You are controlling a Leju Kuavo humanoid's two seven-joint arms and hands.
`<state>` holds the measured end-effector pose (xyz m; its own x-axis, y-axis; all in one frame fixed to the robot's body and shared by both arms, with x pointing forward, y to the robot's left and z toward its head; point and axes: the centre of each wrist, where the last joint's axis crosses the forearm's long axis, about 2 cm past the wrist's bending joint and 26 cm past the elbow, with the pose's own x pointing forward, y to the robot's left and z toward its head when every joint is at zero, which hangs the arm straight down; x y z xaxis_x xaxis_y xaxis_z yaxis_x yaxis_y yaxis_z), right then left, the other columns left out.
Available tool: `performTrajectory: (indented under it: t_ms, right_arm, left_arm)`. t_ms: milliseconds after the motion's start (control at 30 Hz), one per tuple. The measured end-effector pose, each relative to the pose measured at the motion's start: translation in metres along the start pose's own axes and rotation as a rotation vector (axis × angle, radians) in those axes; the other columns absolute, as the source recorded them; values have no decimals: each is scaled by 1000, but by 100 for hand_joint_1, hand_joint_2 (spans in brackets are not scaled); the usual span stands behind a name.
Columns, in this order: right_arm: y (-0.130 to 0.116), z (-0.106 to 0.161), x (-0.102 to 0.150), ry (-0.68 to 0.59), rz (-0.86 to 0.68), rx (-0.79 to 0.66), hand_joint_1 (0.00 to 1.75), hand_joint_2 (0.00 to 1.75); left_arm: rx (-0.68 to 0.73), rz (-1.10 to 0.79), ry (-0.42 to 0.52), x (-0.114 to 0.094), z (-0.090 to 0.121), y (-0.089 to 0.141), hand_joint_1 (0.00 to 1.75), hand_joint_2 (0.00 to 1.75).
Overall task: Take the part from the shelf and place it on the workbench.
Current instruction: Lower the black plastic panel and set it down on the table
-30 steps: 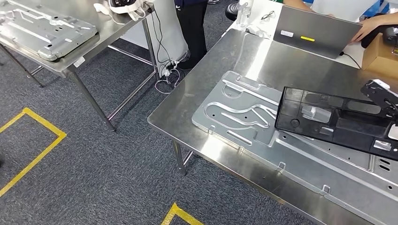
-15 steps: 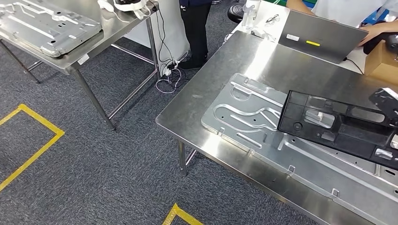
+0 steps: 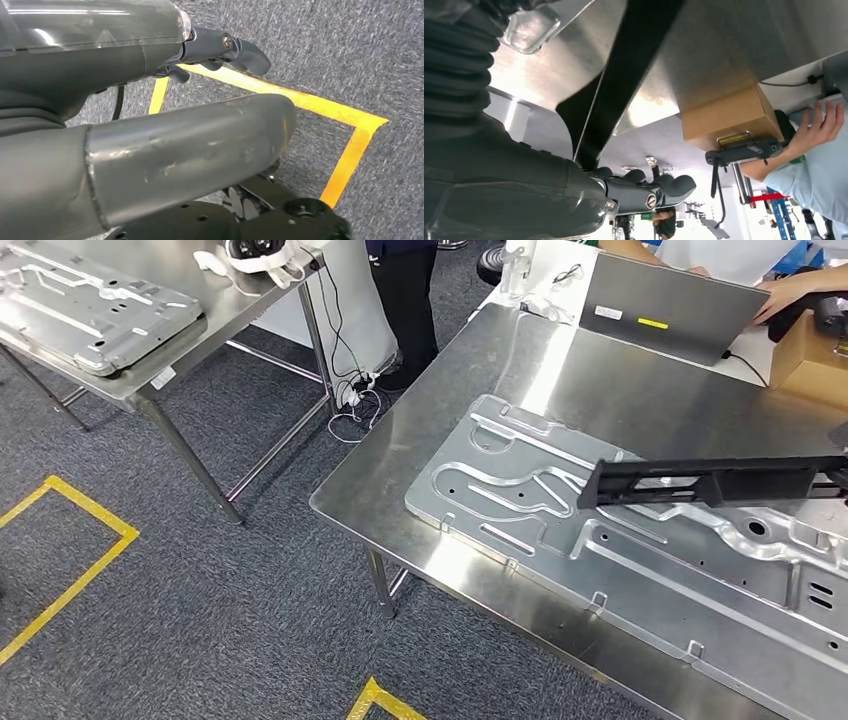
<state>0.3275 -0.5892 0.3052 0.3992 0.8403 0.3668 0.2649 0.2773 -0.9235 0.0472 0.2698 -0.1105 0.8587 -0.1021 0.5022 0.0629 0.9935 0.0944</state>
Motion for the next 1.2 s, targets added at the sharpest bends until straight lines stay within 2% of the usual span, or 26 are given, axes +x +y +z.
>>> performTrajectory:
  t_ms: [167,267,367,567,667,767,833,900,933,1000,1033,1100,1133,1200]
  right_arm:
    - [-1,1,0,-14,-53,49,0,0]
    - [-1,3,-8,-22,-160,274,0,0]
    - [-19,3,-27,6,-265,435,0,0]
    - [-44,5,-58,106,-464,480,0,0]
    - [-77,6,-62,118,-451,558,0,0]
    - [-135,14,-54,103,-404,681,0,0]
    - [-173,20,-42,90,-360,658,0,0]
    - [-192,21,-32,71,-274,550,0,0]
    - [-192,18,-28,58,-217,467,0,0]
    - [-167,6,-24,27,-50,240,0,0]
    - [-145,0,-20,-2,70,94,0,0]
    - [-89,-2,-1,-157,282,-206,0,0]
    - [-57,4,14,-265,321,-317,0,0]
    - [1,32,40,-441,271,-423,0,0]
  left_arm:
    - [0,-3,-1,1,0,1,0,0]
    - [-7,-4,0,0,-1,2,0,0]
    - [-13,-6,4,0,0,2,0,0]
    - [-14,-12,17,-1,0,3,0,0]
    - [-12,-15,20,-1,0,5,0,0]
    - [-13,-24,21,-2,0,7,0,0]
    - [-9,-25,23,-2,0,8,0,0]
    - [2,-19,22,-2,0,9,0,0]
    - [8,-14,22,-1,-1,8,0,0]
    - [20,-2,19,-1,-1,6,0,0]
    - [26,4,17,0,0,5,0,0]
    - [37,18,8,1,0,2,0,0]
    - [41,25,3,2,-1,0,0,0]
    - [45,43,-5,5,-1,-4,0,0]
